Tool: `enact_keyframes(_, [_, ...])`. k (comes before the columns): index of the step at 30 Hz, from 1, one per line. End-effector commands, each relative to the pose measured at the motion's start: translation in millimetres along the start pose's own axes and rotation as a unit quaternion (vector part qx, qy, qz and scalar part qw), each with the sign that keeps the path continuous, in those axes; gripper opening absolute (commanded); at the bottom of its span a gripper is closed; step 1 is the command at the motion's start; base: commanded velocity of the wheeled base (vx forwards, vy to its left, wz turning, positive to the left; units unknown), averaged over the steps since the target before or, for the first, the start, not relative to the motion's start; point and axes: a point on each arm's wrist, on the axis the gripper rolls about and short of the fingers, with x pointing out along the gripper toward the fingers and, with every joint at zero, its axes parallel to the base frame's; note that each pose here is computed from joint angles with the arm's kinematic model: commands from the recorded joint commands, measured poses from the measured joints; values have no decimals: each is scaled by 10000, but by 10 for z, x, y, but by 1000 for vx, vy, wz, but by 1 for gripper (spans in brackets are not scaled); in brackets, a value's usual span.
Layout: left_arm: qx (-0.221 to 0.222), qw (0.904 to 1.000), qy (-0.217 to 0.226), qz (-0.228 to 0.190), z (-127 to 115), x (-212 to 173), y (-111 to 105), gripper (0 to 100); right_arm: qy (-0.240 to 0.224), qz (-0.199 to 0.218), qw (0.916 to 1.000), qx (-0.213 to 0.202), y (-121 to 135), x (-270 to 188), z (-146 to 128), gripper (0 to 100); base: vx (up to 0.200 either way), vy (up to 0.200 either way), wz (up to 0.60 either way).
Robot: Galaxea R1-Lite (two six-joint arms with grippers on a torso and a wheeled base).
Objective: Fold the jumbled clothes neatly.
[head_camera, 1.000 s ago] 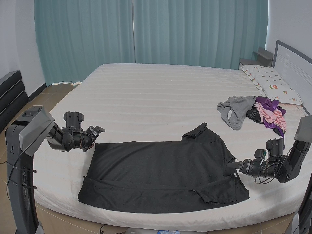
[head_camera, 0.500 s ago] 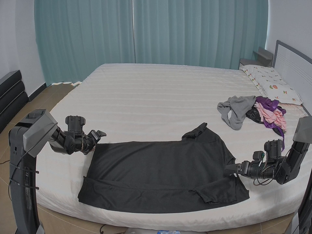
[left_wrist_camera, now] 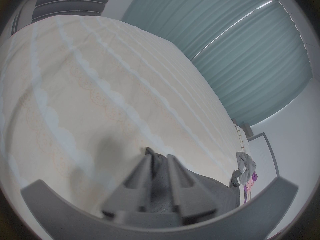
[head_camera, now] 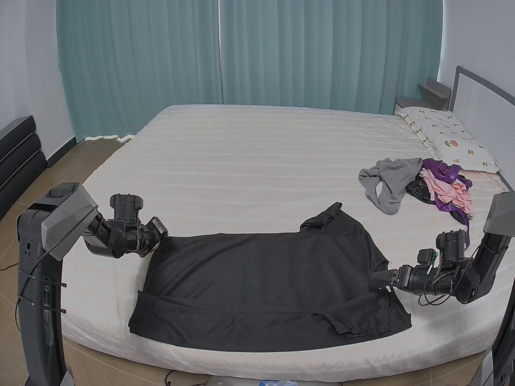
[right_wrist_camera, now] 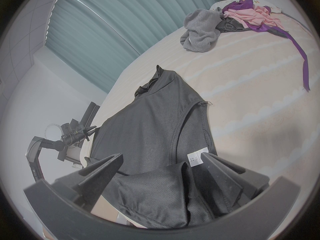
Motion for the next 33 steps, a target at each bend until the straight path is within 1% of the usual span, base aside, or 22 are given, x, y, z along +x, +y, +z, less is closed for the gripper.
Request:
enact_keyframes(1, [-8, 9999, -79, 119, -5, -14, 13, 0, -21, 2, 10000, 1, -4, -2, 11, 100, 0, 0, 0])
enact_keyframes(2, [-4, 9999, -85, 126, -10, -12, 9, 0, -26, -3, 10000, 6, -7, -4, 13, 100, 0, 0, 0])
enact_keyframes(3, [-2, 9993, -245, 280, -2, -9, 16, 0, -34, -11, 10000, 15, -15, -8, 16, 100, 0, 0, 0])
enact_keyframes(5, [-34, 9988, -359, 330, 15, -17, 5, 0, -49, -17, 10000, 21, -21, -10, 23, 100, 0, 0, 0])
enact_keyframes(10, [-98, 9980, -587, 194, 66, -93, -32, 0, -56, -14, 10000, 18, -20, -10, 24, 100, 0, 0, 0])
enact_keyframes(16, [-42, 9970, -771, 26, 54, -178, -61, 0, -62, -12, 10000, 14, -18, -13, 27, 100, 0, 0, 0])
enact_keyframes(17, [-29, 9959, -904, -78, 90, -193, -80, 0, -56, -14, 10000, 18, -19, -14, 23, 100, 0, 0, 0])
enact_keyframes(18, [-37, 9956, -936, -90, 98, -196, -77, 0, -56, -14, 10000, 18, -19, -14, 23, 100, 0, 0, 0])
enact_keyframes(24, [-56, 9956, -933, -42, 111, -197, -42, 0, -78, -14, 10000, 7, -15, -14, 33, 100, 0, 0, 0])
enact_keyframes(26, [-64, 9962, -864, 18, 76, -175, -12, 0, -87, -1, 10000, 0, -11, -15, 40, 100, 0, 0, 0])
enact_keyframes(31, [-54, 9963, -860, 4, 70, -172, -24, 0, -119, 17, 9999, -40, 7, 14, 62, 100, 0, 0, 0])
enact_keyframes(33, [-78, 9963, -854, 7, 66, -173, -21, 0, -215, -77, 9997, -95, 26, 31, 95, 100, 0, 0, 0])
